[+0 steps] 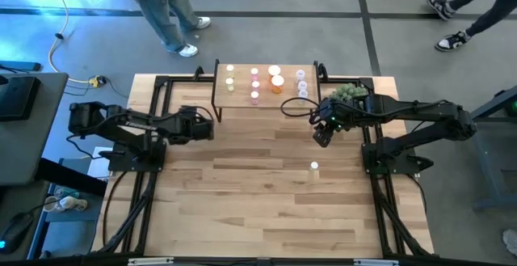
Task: Pick and place medicine bottles onto shelf by color
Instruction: Put the orange pill bottle aligned with the other orange pill bottles on the shelf
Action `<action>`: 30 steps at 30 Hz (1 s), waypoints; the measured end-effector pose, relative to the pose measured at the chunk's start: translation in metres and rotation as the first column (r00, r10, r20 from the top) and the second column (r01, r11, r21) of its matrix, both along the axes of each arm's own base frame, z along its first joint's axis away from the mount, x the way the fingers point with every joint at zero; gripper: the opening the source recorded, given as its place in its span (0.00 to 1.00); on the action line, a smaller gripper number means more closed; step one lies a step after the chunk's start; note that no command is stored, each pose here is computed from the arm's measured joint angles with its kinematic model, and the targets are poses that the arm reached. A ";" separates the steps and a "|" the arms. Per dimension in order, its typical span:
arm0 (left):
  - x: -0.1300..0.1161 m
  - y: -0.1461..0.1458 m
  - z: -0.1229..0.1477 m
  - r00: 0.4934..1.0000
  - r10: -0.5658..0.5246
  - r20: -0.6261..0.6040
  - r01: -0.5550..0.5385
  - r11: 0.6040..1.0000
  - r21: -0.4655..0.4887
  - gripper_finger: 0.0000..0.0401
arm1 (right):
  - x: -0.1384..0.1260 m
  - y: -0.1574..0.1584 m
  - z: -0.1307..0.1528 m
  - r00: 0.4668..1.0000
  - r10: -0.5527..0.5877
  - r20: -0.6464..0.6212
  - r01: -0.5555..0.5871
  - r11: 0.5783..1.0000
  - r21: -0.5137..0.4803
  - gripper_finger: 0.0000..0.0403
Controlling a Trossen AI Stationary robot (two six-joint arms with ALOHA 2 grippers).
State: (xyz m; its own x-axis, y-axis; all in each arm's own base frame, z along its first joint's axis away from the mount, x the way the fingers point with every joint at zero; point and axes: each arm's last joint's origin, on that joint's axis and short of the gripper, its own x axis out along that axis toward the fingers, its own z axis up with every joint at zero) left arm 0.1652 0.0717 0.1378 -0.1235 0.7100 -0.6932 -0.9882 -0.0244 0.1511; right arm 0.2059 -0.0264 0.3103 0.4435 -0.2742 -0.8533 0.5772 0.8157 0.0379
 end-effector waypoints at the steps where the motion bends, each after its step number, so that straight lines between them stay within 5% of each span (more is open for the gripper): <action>1: 0.001 0.001 0.000 1.000 -0.010 -0.003 0.010 1.000 0.001 0.70 | 0.000 0.000 0.000 1.000 0.000 0.000 0.000 1.000 0.000 0.50; 8: 0.002 0.004 -0.002 0.998 -0.052 -0.023 0.050 0.997 -0.060 0.69 | 0.000 0.000 0.000 1.000 0.000 0.000 0.000 1.000 0.000 0.50; 22: 0.001 0.006 -0.002 0.987 -0.138 -0.088 0.129 0.986 -0.103 0.46 | 0.000 0.000 0.000 1.000 0.000 0.000 0.000 1.000 0.000 0.50; 30: 0.000 0.000 0.012 0.973 -0.232 0.007 0.230 0.960 -0.160 0.45 | 0.000 0.000 0.000 1.000 0.000 0.000 0.000 1.000 0.000 0.50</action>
